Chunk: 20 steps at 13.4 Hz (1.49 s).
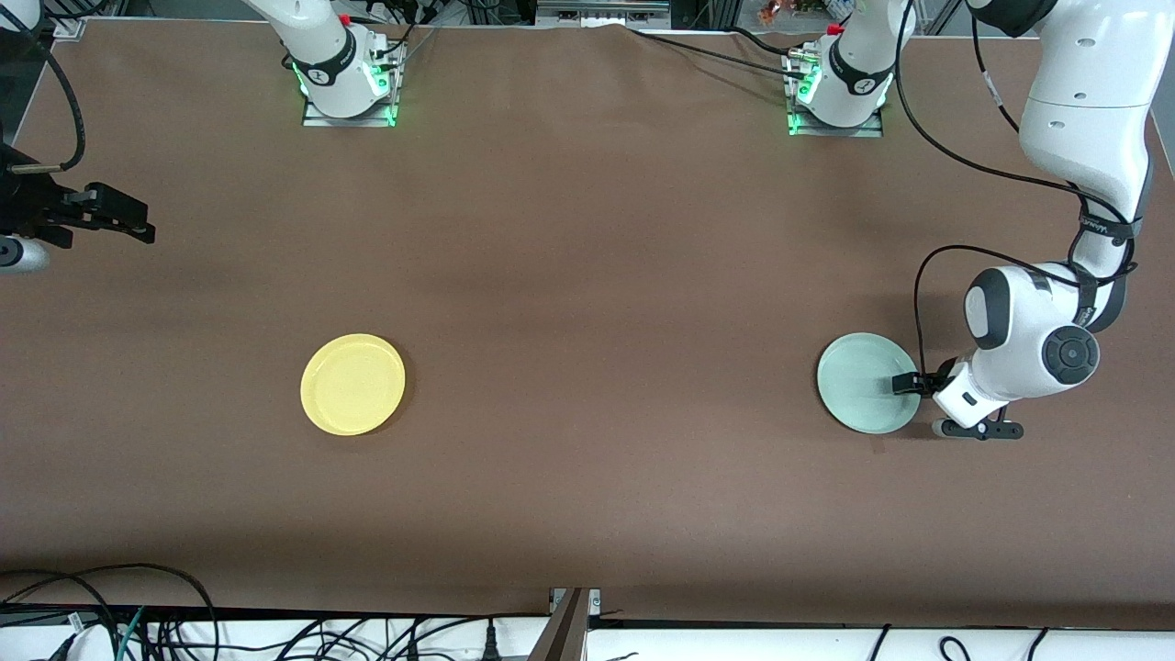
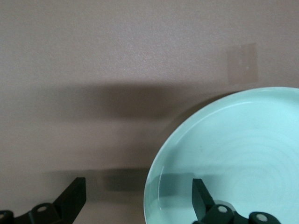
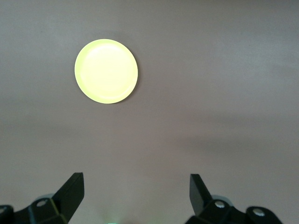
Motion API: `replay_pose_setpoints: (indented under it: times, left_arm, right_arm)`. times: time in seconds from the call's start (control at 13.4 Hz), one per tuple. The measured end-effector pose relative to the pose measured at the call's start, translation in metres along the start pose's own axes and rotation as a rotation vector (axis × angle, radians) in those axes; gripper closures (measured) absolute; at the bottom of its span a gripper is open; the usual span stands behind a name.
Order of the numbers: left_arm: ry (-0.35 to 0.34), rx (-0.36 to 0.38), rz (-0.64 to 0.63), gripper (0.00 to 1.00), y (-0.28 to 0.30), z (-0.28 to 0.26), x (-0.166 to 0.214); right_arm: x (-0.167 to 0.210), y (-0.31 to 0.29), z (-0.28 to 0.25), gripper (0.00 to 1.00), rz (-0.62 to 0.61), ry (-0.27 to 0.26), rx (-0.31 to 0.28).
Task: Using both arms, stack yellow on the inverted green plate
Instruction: 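Grasp the green plate rim with the left gripper and tilt it up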
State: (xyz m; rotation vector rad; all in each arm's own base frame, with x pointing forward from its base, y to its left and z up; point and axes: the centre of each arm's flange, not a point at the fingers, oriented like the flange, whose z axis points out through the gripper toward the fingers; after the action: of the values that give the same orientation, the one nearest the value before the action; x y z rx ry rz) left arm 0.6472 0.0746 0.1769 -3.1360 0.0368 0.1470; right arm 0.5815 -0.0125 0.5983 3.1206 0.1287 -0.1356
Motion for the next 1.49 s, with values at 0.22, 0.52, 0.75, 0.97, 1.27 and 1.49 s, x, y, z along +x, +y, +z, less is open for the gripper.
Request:
replay_pose_setpoints:
  times: [0.22, 0.52, 0.75, 0.97, 1.27, 1.49]
  left_arm:
    - [0.006, 0.001, 0.022, 0.19, 0.001, -0.006, 0.000]
    - [-0.004, -0.001, 0.038, 0.64, 0.001, -0.003, -0.004]
    - [0.001, -0.001, 0.040, 0.94, 0.002, -0.009, -0.003]
    - [0.000, -0.001, 0.048, 0.96, 0.006, -0.027, -0.003]
    - [0.038, -0.009, 0.085, 0.96, 0.033, -0.082, -0.002]
    - [0.076, -0.016, 0.127, 0.96, 0.062, -0.132, -0.001]
  right_arm:
    - [0.000, 0.000, 0.000, 0.00, 0.000, 0.000, 0.000]
    - [0.000, 0.000, 0.000, 0.00, 0.015, 0.000, 0.000]
    - [0.000, 0.000, 0.000, 0.00, 0.031, 0.000, 0.000]
    - [0.000, 0.000, 0.000, 0.00, 0.031, 0.000, 0.000]
    - [0.000, 0.000, 0.000, 0.00, 0.031, 0.000, 0.000]
    - [0.000, 0.000, 0.000, 0.00, 0.031, 0.000, 0.000]
